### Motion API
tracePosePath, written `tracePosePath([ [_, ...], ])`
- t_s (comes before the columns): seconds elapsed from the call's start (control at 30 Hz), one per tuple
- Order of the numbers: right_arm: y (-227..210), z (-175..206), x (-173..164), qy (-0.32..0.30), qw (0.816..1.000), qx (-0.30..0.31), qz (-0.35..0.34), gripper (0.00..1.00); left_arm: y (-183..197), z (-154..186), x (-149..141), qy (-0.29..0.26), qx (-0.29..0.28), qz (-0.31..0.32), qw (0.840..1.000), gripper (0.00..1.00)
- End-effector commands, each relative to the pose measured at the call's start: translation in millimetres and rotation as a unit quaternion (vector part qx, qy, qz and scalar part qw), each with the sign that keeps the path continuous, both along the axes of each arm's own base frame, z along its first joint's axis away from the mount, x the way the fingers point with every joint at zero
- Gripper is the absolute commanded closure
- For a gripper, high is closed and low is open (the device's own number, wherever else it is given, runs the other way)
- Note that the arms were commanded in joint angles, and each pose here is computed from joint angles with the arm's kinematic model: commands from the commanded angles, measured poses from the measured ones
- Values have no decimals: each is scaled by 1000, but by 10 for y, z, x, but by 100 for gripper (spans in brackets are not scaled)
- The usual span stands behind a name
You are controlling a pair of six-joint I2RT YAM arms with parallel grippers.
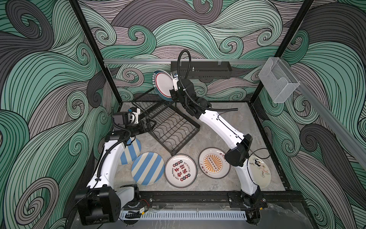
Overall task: Load plates into a dish rack
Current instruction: Place the plate on the dish rack.
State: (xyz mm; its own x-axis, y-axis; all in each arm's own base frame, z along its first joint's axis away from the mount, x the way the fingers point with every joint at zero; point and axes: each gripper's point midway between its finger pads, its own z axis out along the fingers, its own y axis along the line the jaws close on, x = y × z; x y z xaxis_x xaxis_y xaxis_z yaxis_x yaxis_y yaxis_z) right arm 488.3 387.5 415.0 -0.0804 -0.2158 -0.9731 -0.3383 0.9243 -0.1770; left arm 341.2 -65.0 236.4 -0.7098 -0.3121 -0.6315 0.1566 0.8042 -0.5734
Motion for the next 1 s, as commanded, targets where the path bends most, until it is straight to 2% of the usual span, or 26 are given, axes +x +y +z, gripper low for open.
tracePosePath([
  [0.0, -151, 430, 1, -55, 998, 17, -35, 100, 7, 7, 12, -2, -7, -2, 1000, 1],
  [0.97, 69, 143, 207, -97, 990, -64, -81, 100, -6, 23, -6, -5, -9, -4, 1000, 1],
])
